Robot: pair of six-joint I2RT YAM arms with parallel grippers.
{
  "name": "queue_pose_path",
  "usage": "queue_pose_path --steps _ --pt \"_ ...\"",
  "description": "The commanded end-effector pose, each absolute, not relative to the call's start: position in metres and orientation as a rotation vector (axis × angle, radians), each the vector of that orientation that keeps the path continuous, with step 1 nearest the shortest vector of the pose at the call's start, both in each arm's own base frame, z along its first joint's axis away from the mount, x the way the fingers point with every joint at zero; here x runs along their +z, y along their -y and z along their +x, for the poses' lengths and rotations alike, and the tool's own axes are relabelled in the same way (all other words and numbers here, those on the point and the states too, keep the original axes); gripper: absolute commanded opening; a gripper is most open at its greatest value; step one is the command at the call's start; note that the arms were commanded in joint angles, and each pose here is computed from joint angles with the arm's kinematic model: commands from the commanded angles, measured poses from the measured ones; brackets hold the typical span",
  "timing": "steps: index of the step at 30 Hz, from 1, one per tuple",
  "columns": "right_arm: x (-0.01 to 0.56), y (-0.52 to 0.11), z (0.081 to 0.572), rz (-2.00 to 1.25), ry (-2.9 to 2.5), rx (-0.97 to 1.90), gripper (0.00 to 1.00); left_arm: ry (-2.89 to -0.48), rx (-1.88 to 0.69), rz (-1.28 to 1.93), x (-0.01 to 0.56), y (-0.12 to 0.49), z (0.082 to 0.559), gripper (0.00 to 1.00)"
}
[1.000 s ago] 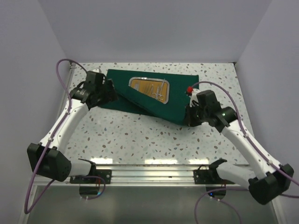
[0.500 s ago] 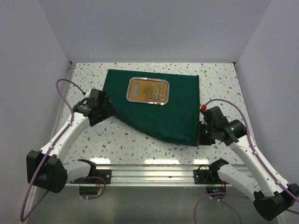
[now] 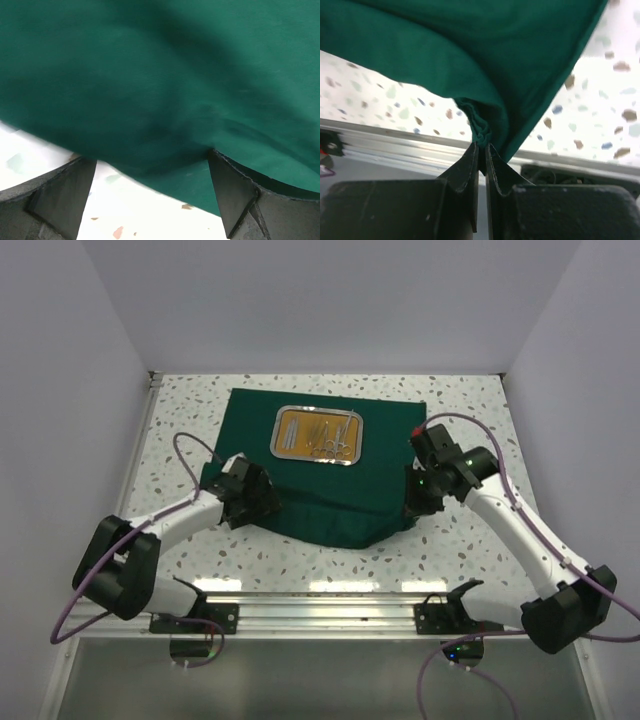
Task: Open and lay out the surgical kit
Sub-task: Open the surgical kit at the center of the board.
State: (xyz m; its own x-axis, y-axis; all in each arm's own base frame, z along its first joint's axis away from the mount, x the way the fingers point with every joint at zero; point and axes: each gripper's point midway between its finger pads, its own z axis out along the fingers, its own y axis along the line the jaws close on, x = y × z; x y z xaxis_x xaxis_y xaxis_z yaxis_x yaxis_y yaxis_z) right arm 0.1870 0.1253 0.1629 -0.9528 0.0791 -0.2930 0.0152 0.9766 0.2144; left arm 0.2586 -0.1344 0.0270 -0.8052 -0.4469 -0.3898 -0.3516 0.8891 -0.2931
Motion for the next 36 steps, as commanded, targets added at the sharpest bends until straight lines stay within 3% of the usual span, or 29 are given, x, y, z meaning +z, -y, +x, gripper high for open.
queue_pose_path --steps 1,5,9,11,12,13,15,19,27,32,36 --pt "0.210 -0.146 0.229 0.000 -2.651 0.394 0.00 -2.480 -0.375 -0.538 0.055 0.168 0.290 0.97" --pt "0.275 -0.186 0.269 -0.120 -2.428 0.624 0.00 -2.484 -0.296 -0.572 0.067 0.165 0.280 0.96" --pt "0.331 -0.168 0.351 0.089 -2.150 0.460 0.00 -2.323 -0.331 -0.564 0.145 0.163 0.300 0.96" --pt "0.298 -0.146 0.401 0.241 -2.199 0.265 0.00 -2.293 -0.279 -0.563 0.174 0.154 0.304 0.97" --pt "0.308 -0.115 0.430 0.417 -2.169 0.200 0.00 -2.240 -0.305 -0.535 0.209 0.158 0.314 0.97" --pt "0.242 -0.090 0.440 0.528 -2.361 0.009 0.00 -2.252 -0.279 -0.519 0.219 0.155 0.312 0.98" --pt "0.226 -0.051 0.465 0.713 -2.392 -0.083 0.00 -2.229 -0.286 -0.471 0.252 0.161 0.323 0.98" --pt "0.165 -0.035 0.478 0.682 -2.533 -0.233 0.00 -2.287 -0.251 -0.435 0.256 0.160 0.318 0.98" --pt "0.082 -0.023 0.437 0.676 -2.751 -0.370 0.00 -2.484 -0.272 -0.284 0.180 0.179 0.304 0.98" --pt "0.072 -0.023 0.427 0.639 -2.790 -0.372 0.00 -2.578 0.073 -0.449 0.136 0.139 0.288 1.00" --pt "0.076 -0.012 0.422 0.625 -2.787 -0.408 0.00 -2.504 -0.023 -0.574 0.134 0.133 0.274 1.00"
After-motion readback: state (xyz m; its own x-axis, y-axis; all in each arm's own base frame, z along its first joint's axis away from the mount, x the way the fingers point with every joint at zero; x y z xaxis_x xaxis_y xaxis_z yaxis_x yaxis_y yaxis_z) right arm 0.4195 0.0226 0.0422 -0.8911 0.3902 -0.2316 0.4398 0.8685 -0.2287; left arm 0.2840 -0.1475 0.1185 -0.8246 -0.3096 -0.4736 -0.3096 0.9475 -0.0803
